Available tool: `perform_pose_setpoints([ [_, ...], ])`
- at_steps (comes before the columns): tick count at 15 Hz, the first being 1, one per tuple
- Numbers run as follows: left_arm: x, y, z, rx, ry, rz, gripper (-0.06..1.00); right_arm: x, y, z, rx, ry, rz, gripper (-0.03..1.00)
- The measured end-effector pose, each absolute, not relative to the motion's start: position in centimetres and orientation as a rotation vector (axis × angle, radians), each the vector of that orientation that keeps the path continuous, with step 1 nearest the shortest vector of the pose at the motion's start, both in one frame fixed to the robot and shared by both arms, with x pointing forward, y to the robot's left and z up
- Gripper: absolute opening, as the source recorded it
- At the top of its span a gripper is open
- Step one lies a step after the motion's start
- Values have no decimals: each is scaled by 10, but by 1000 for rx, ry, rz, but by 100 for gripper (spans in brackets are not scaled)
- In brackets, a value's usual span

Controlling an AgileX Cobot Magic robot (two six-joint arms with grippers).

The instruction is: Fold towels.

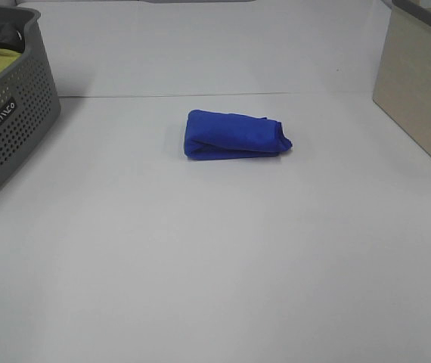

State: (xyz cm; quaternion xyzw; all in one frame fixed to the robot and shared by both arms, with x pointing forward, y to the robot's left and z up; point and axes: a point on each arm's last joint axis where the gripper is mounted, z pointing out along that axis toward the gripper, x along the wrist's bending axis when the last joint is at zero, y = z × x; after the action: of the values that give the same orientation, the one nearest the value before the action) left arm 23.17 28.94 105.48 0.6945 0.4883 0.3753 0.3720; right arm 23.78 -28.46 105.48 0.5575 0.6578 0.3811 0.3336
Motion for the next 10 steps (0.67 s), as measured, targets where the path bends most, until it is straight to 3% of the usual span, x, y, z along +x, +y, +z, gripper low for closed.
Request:
perform_pose_setpoints([
  [10, 232, 289, 1055, 1780, 1252, 962, 70, 231, -284, 1054, 1424, 1687, 1020, 78],
])
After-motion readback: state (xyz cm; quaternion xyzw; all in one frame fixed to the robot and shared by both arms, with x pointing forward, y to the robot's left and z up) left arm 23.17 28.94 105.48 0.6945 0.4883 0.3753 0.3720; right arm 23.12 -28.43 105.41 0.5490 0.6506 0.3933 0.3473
